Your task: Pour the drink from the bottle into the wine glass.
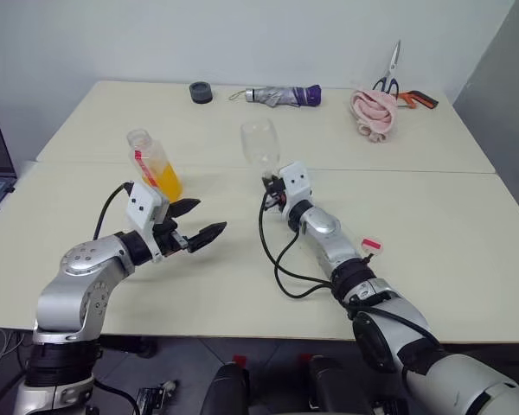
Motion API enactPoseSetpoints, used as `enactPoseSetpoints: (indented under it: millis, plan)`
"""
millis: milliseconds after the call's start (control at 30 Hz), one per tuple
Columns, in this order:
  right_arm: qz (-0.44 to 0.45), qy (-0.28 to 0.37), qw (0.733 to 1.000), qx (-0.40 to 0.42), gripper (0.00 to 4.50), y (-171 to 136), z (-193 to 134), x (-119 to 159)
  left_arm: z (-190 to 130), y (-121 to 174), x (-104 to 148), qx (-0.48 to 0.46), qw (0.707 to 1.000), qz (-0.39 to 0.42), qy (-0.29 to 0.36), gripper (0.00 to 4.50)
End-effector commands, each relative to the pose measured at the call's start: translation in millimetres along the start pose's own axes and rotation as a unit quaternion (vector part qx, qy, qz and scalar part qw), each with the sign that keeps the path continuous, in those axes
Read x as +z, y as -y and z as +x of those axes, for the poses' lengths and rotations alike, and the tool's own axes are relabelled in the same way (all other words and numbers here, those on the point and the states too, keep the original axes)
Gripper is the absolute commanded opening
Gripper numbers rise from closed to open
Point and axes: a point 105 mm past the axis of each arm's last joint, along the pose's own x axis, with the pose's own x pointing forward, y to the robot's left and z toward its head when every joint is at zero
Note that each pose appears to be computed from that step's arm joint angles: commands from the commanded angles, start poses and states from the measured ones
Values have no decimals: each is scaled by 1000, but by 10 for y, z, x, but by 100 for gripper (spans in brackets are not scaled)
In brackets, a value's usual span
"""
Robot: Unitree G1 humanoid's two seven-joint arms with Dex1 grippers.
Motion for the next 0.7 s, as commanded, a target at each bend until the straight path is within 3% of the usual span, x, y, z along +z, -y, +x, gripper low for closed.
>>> enactPoseSetpoints:
  millis: [33, 267, 667, 700]
  plan:
    - [17, -1, 1000, 23, 13, -68, -56, -108, -73, -5, 196, 6, 1000, 23, 20, 450]
    - [13, -13, 999, 37, 13, -97, -180, -277, -89, -19, 263, 1, 999, 27, 17, 450]
    - [27, -5, 999, 38, 13, -86, -192, -255, -53, -42, 376, -13, 998, 53, 24, 450]
    - [28, -3, 999, 37, 85, -80, -191, -247, -55, -43, 389, -13, 998, 54, 26, 450]
